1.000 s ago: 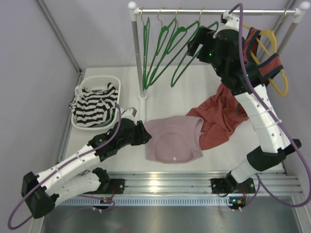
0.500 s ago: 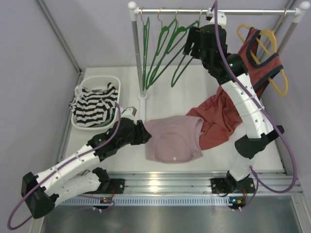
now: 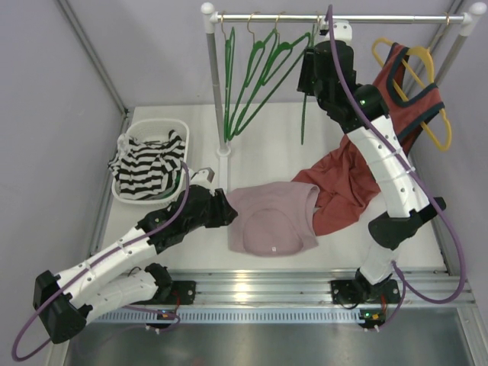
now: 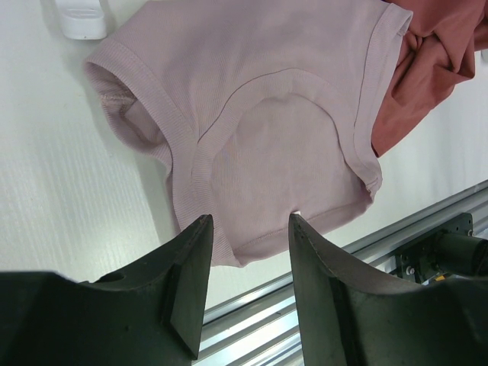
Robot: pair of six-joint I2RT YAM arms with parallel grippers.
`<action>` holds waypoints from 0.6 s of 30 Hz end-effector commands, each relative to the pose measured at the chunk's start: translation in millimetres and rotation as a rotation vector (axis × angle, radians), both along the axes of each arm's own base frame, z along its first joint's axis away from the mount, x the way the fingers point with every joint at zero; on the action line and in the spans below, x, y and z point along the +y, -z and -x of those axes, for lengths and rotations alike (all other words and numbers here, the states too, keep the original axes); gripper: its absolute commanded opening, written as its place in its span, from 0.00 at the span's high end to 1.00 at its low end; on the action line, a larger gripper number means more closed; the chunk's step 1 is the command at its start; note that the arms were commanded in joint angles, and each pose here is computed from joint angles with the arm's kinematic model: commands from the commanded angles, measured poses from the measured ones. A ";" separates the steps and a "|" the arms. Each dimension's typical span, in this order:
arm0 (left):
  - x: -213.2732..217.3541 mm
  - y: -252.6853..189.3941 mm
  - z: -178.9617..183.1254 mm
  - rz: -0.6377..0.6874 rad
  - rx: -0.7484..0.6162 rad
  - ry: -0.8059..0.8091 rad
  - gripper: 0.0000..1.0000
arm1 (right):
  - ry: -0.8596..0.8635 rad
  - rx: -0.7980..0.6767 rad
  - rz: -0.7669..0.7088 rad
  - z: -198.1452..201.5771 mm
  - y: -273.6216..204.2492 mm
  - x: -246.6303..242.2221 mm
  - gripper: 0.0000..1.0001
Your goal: Place the tank top on the hanger
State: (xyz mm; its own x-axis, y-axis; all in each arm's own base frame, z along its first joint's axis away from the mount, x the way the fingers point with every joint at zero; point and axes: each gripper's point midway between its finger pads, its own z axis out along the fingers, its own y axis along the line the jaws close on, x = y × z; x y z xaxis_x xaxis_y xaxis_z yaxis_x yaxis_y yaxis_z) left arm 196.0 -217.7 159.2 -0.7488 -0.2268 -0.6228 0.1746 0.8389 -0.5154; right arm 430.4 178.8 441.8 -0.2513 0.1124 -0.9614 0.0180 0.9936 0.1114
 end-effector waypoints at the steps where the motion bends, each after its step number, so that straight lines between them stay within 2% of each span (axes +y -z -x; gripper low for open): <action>1: -5.3 -18.5 -5.6 0.028 -0.048 0.009 0.51 | 0.024 -0.033 0.036 7.2 -17.4 -16.7 0.56; 18: -4.9 -17.3 -5.2 0.031 -0.047 0.007 0.51 | -0.011 -0.025 0.097 -1.4 -12.9 -12.6 0.73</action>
State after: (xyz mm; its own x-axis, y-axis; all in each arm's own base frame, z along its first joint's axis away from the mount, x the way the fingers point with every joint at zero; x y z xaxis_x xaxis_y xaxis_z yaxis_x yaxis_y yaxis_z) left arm 196.0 -217.7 159.2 -0.7486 -0.2270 -0.6230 0.1748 0.8388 -0.5156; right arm 430.2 174.3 440.3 -0.2594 0.0183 -0.9656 -0.0010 0.9998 0.0192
